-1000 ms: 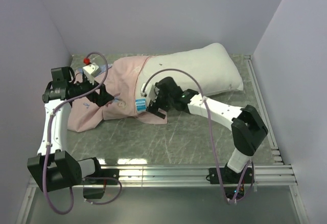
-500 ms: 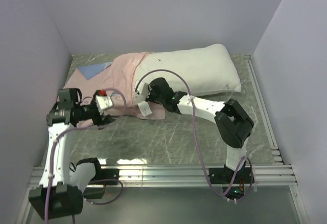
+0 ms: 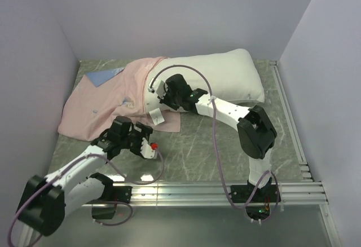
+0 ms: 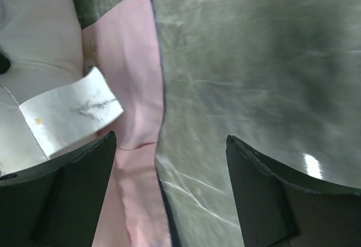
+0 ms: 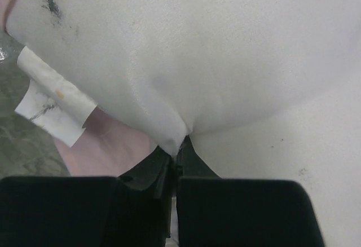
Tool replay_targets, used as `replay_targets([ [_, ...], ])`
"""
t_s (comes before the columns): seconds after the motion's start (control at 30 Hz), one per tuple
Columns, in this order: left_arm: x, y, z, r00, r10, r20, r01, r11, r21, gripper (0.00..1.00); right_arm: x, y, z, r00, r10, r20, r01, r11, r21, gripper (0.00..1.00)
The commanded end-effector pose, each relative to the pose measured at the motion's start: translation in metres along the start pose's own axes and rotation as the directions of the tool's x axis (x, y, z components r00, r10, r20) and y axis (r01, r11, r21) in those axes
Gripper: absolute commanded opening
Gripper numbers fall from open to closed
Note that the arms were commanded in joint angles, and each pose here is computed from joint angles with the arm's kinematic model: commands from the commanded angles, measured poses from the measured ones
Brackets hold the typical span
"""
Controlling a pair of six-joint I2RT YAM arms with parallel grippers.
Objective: Put the pillow into the pillowcase
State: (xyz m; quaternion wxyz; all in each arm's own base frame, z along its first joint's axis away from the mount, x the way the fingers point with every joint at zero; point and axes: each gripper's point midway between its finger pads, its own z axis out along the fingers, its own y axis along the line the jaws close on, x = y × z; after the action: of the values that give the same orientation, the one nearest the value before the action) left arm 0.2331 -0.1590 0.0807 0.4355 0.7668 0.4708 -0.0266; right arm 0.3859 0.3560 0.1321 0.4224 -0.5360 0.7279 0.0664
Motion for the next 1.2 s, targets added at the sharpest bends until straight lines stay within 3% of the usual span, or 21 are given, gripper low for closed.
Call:
replay_targets([
  [0.0,0.005,0.069,0.011,0.987,0.137,-0.078,-0.150,0.968,-0.200,0.85,-0.016,-0.004,-0.003,0.996,0.079,0.034,-0.077,0.995,-0.065,0.00],
  [0.23,0.033,0.072,0.049,0.977,0.150,-0.153,-0.173,0.973,-0.150,0.88,-0.018,-0.004,-0.005,0.995,0.090,0.040,-0.086,0.991,-0.100,0.00],
  [0.37,0.048,0.076,0.068,0.969,0.157,-0.190,-0.179,0.978,-0.106,0.79,-0.016,-0.005,-0.005,0.994,0.109,0.032,-0.105,0.987,-0.118,0.00],
  [0.57,0.064,0.076,0.094,0.956,0.199,-0.217,-0.212,0.977,-0.038,0.48,-0.022,-0.009,-0.007,0.987,0.157,0.035,-0.150,0.977,-0.152,0.00],
  [0.63,0.056,0.071,0.096,0.962,0.210,-0.176,-0.213,0.977,-0.001,0.29,-0.024,-0.011,-0.008,0.985,0.167,0.041,-0.159,0.975,-0.152,0.00],
  [0.7,0.027,0.067,0.094,0.974,0.214,-0.074,-0.212,0.977,0.036,0.09,-0.027,-0.011,-0.009,0.983,0.179,0.049,-0.169,0.972,-0.161,0.00],
  [0.77,-0.009,0.063,0.093,0.981,0.193,0.017,-0.193,0.979,0.060,0.01,-0.030,-0.008,-0.007,0.978,0.202,0.048,-0.190,0.964,-0.183,0.00],
  [0.87,-0.068,0.070,0.081,0.979,0.136,0.155,-0.145,0.988,0.045,0.00,-0.038,-0.007,0.000,0.968,0.248,0.041,-0.235,0.951,-0.202,0.00],
  [1.0,-0.158,0.072,0.063,0.932,0.104,0.346,-0.134,0.989,0.064,0.00,-0.050,0.009,0.013,0.923,0.385,0.001,-0.367,0.882,-0.296,0.00],
  [1.17,-0.204,0.058,0.054,0.898,0.075,0.433,-0.136,0.984,0.111,0.00,-0.032,0.049,0.043,0.818,0.557,-0.144,-0.565,0.731,-0.383,0.00],
])
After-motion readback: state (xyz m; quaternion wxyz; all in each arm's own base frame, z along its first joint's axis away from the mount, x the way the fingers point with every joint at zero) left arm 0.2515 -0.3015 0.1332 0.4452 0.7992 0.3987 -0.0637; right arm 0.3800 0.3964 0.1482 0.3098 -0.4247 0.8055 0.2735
